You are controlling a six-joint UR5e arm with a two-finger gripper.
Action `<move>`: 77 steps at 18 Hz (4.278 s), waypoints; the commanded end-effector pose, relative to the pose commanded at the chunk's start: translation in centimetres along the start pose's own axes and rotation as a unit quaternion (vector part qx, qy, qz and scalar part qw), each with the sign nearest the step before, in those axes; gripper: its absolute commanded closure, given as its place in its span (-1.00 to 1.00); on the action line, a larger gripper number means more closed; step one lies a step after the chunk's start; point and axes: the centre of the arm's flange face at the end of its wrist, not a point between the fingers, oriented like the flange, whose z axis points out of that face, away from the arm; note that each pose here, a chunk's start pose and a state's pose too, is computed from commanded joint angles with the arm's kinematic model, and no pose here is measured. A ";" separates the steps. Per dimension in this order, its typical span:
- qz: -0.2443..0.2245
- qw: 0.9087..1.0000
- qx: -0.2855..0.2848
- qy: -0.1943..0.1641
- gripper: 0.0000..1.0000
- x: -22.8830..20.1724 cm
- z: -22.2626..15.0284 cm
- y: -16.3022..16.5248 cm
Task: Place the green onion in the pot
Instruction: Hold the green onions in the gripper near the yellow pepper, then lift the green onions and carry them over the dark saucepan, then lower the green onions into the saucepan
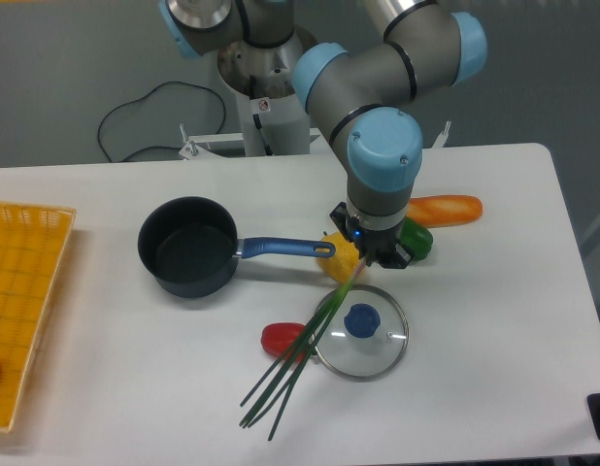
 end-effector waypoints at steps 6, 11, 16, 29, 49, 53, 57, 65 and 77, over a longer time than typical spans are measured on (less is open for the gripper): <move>0.002 1.000 -0.008 0.005 0.60 0.5 0.2 0.1; 0.011 0.999 -0.034 0.006 0.60 1.8 -0.6 0.2; 0.027 0.998 -0.053 0.025 0.59 4.9 -2.7 0.1; 0.129 0.978 -0.157 0.056 0.59 14.2 -4.9 -3.3; 0.192 0.946 -0.262 0.017 0.54 25.4 -5.9 -2.2; 0.170 0.948 -0.269 0.012 0.54 25.6 -5.0 -2.8; 0.169 0.946 -0.275 0.018 0.53 25.7 -3.9 -3.4; 0.154 0.947 -0.280 0.016 0.55 26.4 -2.6 -5.1; 0.162 0.954 -0.250 0.033 0.82 26.1 -3.5 -5.7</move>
